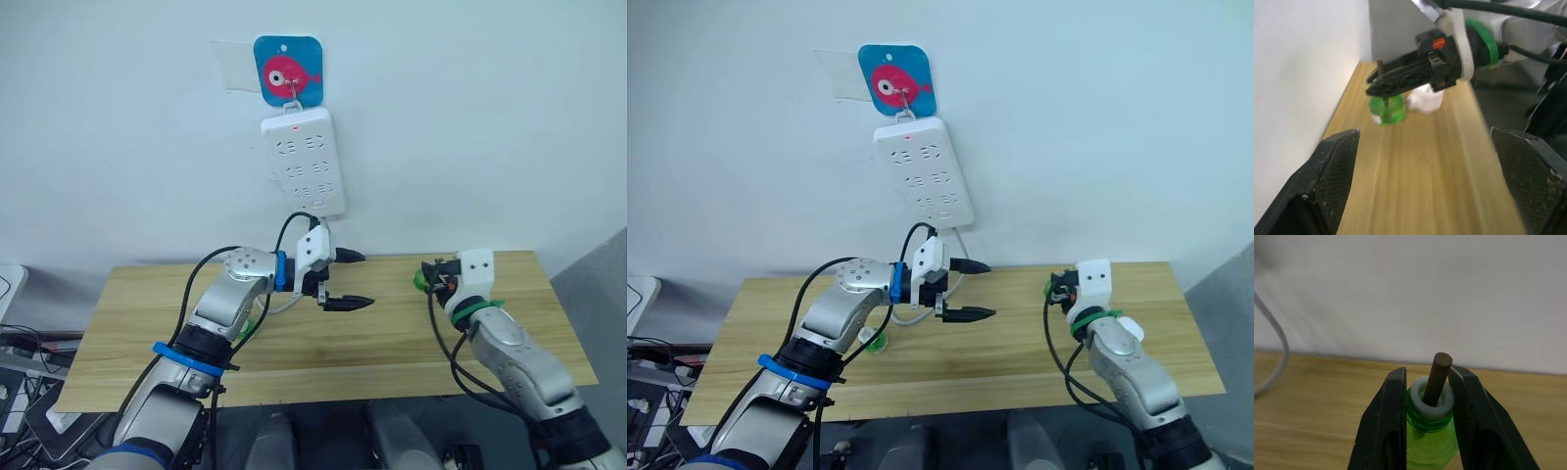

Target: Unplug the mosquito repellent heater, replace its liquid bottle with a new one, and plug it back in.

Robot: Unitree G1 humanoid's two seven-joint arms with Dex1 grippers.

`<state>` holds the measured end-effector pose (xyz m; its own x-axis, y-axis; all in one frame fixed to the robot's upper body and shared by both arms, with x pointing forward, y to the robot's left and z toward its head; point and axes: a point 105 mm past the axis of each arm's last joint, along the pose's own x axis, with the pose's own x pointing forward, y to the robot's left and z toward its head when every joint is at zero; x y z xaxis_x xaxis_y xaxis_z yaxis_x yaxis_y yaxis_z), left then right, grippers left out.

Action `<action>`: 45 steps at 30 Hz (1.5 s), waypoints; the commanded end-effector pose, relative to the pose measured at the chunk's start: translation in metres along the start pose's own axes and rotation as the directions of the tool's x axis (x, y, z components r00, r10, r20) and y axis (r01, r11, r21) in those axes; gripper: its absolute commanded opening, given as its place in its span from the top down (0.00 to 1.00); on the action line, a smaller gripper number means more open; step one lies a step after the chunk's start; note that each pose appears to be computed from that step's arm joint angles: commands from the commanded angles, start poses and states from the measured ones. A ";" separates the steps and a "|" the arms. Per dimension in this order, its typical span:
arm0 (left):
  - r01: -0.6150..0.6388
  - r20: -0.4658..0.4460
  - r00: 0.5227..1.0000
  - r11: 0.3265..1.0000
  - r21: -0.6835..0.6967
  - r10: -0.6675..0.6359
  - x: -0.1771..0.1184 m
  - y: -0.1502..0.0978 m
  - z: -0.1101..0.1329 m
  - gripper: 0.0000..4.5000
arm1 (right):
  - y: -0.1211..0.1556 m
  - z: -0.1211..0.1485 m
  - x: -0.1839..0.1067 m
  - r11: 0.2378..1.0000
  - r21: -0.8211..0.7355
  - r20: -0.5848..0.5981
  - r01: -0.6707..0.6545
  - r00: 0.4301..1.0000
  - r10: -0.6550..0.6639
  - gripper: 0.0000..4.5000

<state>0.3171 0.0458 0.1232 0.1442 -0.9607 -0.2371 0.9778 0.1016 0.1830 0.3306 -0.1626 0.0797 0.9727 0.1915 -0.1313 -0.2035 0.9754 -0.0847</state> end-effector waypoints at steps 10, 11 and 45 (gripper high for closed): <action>-0.004 -0.030 1.000 0.998 0.062 0.005 0.000 -0.001 -0.004 0.00 | -0.007 -0.030 0.029 0.984 -0.166 0.084 0.067 0.995 -0.053 0.81; -0.006 -0.026 1.000 0.998 0.058 0.007 -0.001 0.000 -0.003 0.00 | -0.006 -0.032 0.029 0.984 -0.165 0.085 0.065 0.995 -0.051 0.81; -0.166 0.155 0.973 0.985 -0.047 0.172 -0.035 0.023 0.022 0.00 | -0.010 -0.038 -0.035 0.994 -0.104 0.041 0.010 0.999 -0.006 0.01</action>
<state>0.3300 0.0671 0.1399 0.2525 -0.9607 -0.1155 0.9586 0.2321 0.1648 0.2977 -0.1802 0.0283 0.9752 0.1744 -0.1362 -0.1980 0.9627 -0.1846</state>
